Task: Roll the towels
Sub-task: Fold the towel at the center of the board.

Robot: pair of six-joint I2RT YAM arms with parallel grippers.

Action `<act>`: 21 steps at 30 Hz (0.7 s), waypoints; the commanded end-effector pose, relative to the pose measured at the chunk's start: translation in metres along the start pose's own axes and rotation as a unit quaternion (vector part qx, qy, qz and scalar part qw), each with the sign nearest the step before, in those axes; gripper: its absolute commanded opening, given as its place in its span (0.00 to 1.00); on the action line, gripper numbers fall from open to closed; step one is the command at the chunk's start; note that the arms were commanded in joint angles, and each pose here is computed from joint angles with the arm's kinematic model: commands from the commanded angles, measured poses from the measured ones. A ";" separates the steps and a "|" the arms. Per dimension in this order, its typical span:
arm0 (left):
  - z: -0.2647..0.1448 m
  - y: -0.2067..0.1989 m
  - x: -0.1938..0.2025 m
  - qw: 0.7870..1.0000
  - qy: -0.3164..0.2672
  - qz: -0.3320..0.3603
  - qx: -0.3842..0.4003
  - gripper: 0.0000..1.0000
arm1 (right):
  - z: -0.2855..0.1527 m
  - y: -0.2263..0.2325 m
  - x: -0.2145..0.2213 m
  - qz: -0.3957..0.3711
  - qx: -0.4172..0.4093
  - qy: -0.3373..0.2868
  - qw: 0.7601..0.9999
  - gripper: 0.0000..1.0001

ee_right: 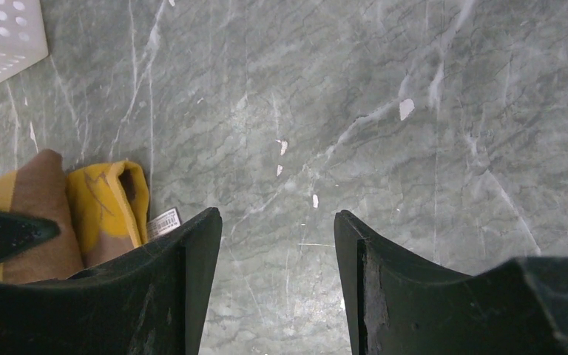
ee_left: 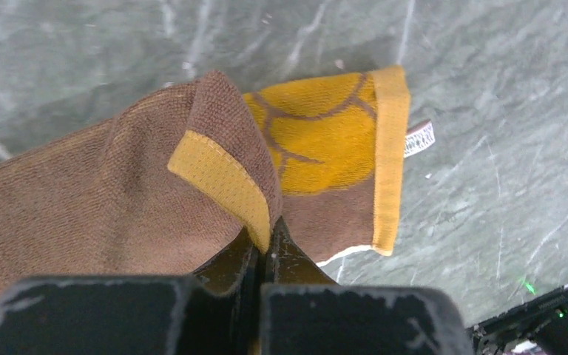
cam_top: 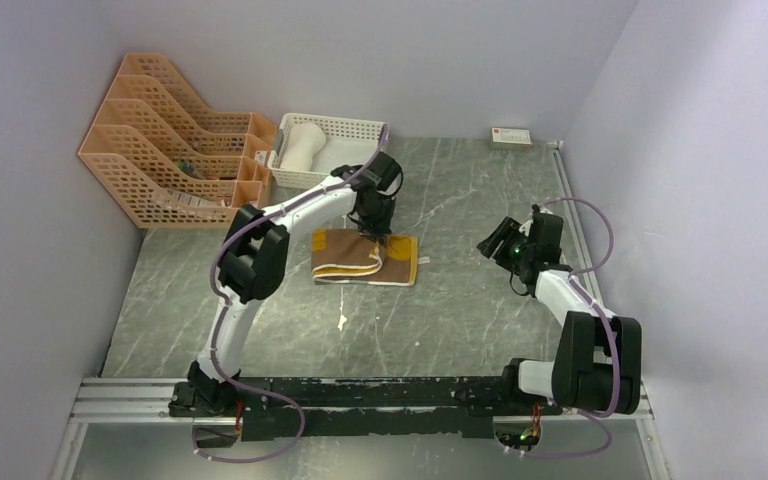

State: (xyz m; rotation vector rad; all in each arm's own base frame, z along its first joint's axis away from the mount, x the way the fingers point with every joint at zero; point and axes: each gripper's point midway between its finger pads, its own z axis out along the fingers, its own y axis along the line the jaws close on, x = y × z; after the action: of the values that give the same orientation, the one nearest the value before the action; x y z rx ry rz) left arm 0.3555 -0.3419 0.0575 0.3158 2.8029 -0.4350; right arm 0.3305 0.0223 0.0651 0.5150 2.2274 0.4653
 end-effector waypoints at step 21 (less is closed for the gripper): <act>-0.013 -0.066 -0.004 0.992 -0.012 0.034 0.120 0.99 | 0.002 0.011 -0.004 -0.006 -0.030 0.003 1.000 0.58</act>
State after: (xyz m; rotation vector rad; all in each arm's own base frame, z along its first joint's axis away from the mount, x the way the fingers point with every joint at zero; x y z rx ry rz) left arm 0.3209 -0.3751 0.0428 0.4597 2.8657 -0.6187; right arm 0.3287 0.0267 0.0567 0.5141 2.2577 0.4941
